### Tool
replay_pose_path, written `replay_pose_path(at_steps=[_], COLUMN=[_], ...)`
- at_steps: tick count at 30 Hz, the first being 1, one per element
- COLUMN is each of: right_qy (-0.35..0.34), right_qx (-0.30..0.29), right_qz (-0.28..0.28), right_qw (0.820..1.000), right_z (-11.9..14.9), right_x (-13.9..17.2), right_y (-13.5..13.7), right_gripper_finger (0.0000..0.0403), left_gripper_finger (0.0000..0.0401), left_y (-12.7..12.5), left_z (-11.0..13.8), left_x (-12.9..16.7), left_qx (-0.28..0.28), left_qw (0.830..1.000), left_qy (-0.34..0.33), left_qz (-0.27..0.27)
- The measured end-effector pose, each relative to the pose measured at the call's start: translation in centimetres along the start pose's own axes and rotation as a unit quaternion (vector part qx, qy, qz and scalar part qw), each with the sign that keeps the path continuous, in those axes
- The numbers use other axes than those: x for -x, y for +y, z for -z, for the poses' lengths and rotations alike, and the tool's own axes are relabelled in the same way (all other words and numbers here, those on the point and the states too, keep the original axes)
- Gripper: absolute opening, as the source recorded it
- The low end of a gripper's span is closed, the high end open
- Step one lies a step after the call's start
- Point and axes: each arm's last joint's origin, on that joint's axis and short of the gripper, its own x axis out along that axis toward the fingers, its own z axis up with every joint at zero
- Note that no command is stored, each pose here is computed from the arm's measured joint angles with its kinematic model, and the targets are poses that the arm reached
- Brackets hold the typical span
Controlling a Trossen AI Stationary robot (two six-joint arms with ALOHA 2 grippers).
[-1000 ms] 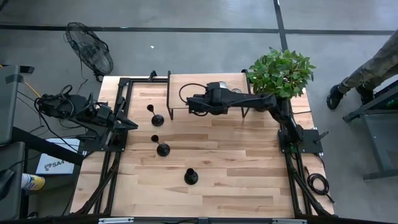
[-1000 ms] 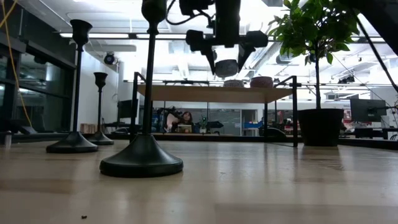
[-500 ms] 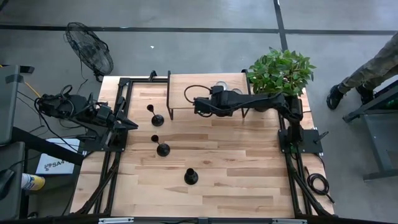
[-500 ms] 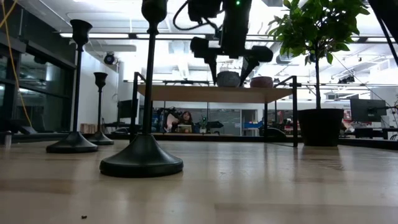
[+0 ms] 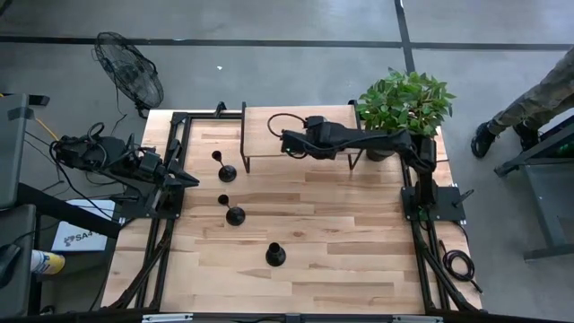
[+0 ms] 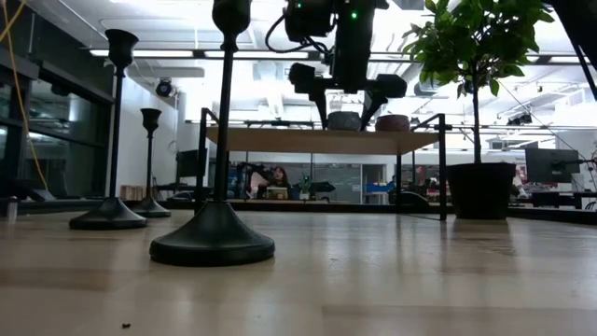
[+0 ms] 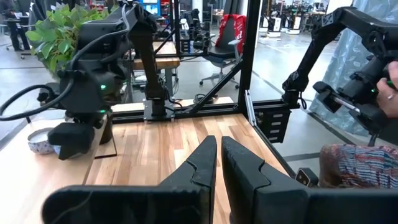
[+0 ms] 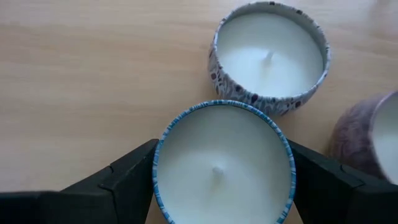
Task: Pick & Place candle stick holders
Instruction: Put the blue scented candle on the shelf
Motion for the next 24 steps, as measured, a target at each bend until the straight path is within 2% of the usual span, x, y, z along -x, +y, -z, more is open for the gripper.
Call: replay_pose_path(at_steps=[24], right_qy=[0.002], right_qx=[-0.009], right_qz=[0.020], right_qw=[1.000], right_z=[-2.0], right_x=[-1.5], right_y=[-0.8], right_gripper_finger=[0.0297], left_gripper_finger=[0.0026], left_y=[0.0], left_z=[0.0], left_x=[0.0], left_qx=[0.000], left_qw=[1.000], left_qy=[0.000], left_qz=[0.000])
